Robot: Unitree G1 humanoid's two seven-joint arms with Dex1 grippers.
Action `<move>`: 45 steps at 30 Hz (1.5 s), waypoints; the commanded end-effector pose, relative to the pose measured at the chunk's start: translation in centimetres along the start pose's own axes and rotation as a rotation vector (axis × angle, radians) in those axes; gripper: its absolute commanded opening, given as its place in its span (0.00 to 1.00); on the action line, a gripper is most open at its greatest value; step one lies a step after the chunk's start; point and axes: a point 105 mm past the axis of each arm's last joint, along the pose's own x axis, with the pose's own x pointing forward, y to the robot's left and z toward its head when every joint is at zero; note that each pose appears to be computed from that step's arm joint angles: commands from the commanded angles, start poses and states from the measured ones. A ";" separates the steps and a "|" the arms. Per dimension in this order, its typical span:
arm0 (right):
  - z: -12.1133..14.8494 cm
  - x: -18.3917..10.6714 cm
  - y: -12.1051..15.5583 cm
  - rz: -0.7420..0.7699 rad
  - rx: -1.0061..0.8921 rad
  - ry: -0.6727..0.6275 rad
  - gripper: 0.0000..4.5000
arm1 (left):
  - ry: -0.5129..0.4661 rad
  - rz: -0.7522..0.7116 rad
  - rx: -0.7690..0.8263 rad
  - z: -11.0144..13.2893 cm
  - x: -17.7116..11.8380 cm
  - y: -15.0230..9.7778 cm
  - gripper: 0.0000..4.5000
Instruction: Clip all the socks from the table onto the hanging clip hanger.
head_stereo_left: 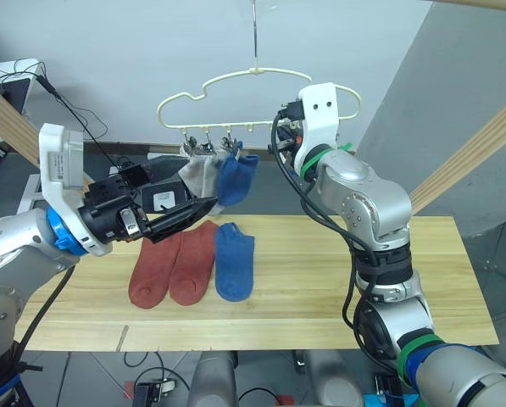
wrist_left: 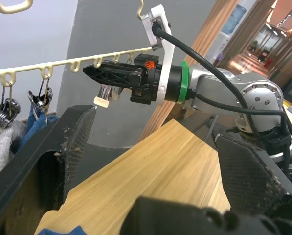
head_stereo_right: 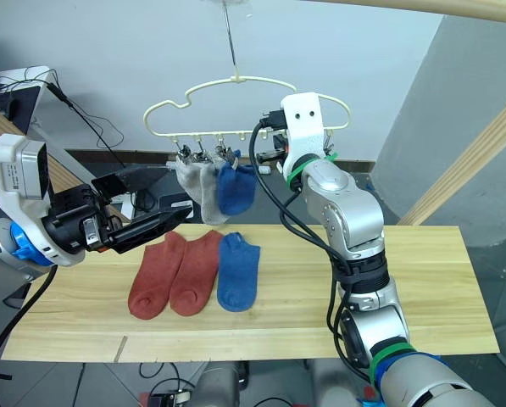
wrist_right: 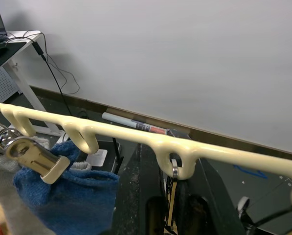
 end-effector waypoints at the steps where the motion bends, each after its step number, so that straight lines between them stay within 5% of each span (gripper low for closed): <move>1: 1.8 -0.2 -0.1 -0.013 -0.015 -0.067 0.00 | 0.096 0.047 -0.008 -1.0 0.1 0.1 1.00; 8: 2.2 -0.4 0.0 -0.015 -0.025 -0.078 0.00 | 0.466 0.170 -0.073 -6.6 0.2 0.7 1.00; 21: 2.7 -0.5 0.7 -0.005 -0.013 -0.096 0.00 | 0.710 0.293 0.000 -14.8 3.6 3.2 1.00; 45: 2.8 -0.9 1.0 -0.011 -0.005 -0.101 0.00 | 0.687 0.295 -0.032 -20.3 7.9 4.6 1.00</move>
